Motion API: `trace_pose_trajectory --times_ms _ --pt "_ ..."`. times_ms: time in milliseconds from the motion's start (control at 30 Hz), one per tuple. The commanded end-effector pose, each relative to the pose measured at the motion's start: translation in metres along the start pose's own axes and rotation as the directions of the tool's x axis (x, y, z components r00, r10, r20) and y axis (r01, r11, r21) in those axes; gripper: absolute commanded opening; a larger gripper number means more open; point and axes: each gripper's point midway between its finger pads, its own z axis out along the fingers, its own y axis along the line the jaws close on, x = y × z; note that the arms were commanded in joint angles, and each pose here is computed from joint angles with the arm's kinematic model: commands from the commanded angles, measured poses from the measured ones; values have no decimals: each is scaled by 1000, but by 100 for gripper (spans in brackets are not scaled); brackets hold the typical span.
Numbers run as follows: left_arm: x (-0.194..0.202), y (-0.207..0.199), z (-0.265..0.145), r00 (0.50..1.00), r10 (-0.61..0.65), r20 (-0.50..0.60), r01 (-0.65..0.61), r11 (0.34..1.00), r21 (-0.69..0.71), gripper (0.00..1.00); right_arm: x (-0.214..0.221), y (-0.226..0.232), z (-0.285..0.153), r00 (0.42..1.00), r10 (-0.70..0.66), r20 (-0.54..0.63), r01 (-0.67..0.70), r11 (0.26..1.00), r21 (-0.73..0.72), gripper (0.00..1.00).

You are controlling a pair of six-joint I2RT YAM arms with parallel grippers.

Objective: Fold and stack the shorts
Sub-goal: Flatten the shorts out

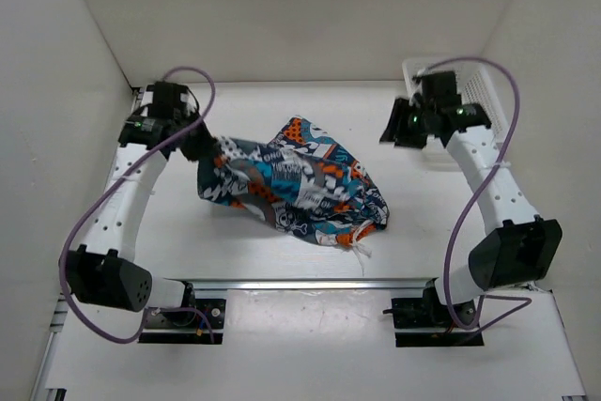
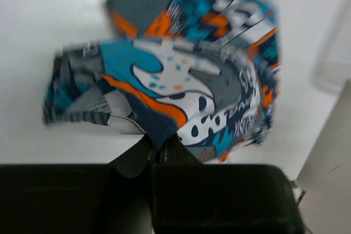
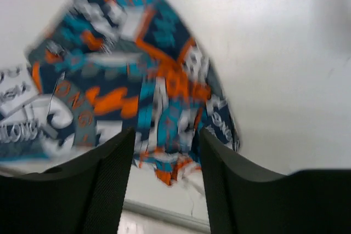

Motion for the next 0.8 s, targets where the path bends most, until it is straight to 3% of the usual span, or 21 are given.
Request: trace_pose_trajectory --times_ms 0,67,167,233,433,633,767 --pt "26 5 13 999 -10 -50 11 999 31 10 43 13 -3 995 86 -53 -92 988 -126 46" --pt "33 16 20 998 -5 -61 4 1000 -7 10 81 9 11 984 121 -131 -138 981 -135 41" --pt "34 22 23 998 5 -60 -6 1000 -28 10 121 17 20 974 103 -202 -135 979 -154 43" --pt "33 23 23 999 5 -54 -7 999 -35 10 139 26 22 970 70 -232 -109 981 -161 55" --pt "32 22 21 999 5 -54 -7 999 -36 10 177 35 42 935 109 -337 -170 972 -159 74" --pt "31 23 19 999 5 -49 -7 999 -43 10 186 44 63 887 265 -378 -342 927 -153 74" --pt "30 22 17 999 5 -49 -7 999 -43 10 191 47 77 853 335 -399 -417 899 -136 68"
